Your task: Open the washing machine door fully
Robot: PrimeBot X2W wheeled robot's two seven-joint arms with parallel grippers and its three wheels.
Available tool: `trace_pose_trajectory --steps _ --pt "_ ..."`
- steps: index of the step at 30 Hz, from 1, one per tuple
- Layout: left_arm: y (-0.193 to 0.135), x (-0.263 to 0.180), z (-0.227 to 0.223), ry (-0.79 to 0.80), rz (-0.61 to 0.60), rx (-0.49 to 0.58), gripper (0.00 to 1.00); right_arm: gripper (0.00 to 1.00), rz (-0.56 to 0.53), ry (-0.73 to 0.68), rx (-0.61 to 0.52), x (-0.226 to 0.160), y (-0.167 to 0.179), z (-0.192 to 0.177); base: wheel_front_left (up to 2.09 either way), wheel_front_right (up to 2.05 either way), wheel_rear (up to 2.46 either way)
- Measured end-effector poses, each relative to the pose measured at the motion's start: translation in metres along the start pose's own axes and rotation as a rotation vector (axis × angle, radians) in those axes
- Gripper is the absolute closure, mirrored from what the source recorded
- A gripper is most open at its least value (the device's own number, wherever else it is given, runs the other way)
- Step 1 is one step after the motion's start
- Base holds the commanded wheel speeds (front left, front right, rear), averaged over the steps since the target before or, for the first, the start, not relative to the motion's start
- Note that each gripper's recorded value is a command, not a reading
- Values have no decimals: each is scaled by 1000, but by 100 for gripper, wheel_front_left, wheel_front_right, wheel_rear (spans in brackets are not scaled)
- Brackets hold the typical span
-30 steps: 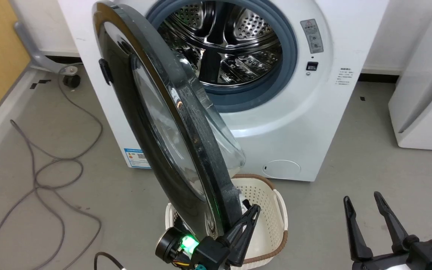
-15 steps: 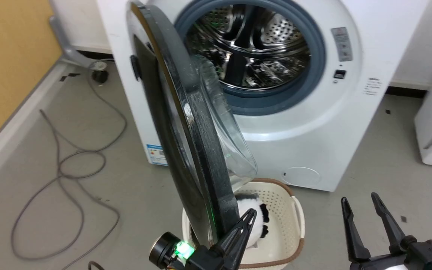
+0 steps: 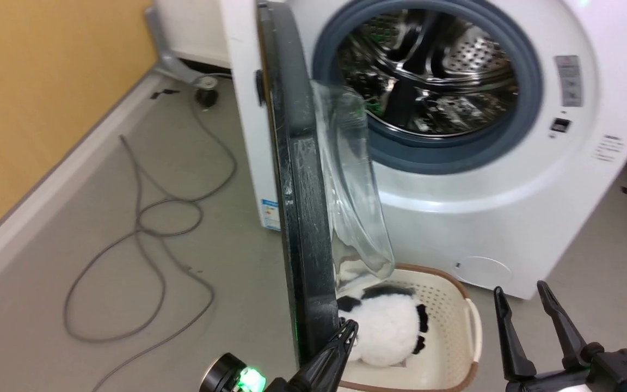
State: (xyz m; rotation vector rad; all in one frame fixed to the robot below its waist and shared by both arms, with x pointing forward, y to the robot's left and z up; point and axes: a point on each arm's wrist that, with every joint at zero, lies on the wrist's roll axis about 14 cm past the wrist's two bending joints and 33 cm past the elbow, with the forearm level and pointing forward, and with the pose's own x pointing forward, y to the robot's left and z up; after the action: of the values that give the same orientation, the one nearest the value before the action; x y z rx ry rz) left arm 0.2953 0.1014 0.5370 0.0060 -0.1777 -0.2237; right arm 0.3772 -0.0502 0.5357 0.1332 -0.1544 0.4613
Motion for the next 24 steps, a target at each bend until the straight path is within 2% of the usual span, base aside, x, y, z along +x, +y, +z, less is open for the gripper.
trace_pose_trajectory --steps 16,24 --pt "42 -33 -2 33 163 48 100 0 147 31 39 27 44 -16 0 0 0" --pt "76 -49 -5 63 307 77 100 0 210 61 68 37 63 -30 0 0 0"
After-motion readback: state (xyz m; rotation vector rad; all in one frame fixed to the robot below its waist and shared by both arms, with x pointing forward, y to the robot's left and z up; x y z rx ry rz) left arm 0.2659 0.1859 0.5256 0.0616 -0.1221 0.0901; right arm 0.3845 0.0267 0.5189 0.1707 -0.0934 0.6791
